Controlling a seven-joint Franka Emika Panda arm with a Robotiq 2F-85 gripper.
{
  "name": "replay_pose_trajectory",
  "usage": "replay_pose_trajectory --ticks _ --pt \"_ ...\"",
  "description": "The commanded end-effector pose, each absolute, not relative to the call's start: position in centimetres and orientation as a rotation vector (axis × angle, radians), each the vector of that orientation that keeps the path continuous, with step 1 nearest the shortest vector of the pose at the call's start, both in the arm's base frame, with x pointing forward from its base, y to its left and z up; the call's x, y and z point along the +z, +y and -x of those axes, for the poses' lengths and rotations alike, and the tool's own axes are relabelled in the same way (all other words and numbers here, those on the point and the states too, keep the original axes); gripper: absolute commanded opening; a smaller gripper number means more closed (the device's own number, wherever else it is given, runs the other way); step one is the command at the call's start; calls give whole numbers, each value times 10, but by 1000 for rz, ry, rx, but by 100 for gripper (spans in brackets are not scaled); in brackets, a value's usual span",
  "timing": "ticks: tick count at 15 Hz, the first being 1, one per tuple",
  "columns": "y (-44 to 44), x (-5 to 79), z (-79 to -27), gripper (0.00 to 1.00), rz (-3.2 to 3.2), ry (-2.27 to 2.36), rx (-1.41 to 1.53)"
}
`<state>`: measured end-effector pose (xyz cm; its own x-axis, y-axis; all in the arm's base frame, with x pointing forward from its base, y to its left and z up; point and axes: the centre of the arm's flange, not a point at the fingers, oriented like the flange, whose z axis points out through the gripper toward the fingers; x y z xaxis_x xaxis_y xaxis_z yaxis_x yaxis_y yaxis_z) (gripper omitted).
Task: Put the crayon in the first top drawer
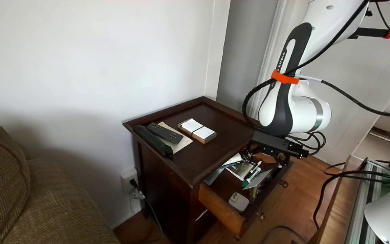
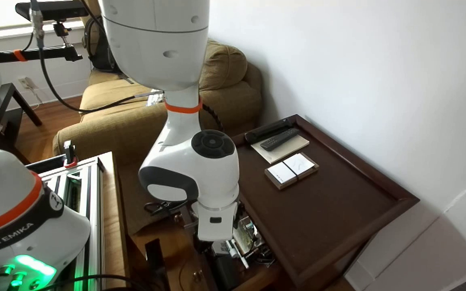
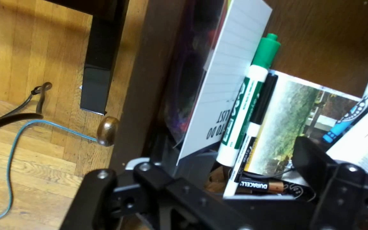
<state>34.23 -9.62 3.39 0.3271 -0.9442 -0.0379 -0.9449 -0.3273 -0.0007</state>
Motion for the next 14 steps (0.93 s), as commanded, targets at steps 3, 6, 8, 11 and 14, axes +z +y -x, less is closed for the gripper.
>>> replay_pose_trajectory --ticks 3,6,8,11,14 --pt "-81 63 -355 100 2684 1627 137" --pt "-69 71 -359 100 2797 1483 190" --pt "-64 76 -361 100 2871 1385 208" --pt "-56 84 -365 100 2987 1217 136" --pt "-50 94 -372 100 3054 1013 28"
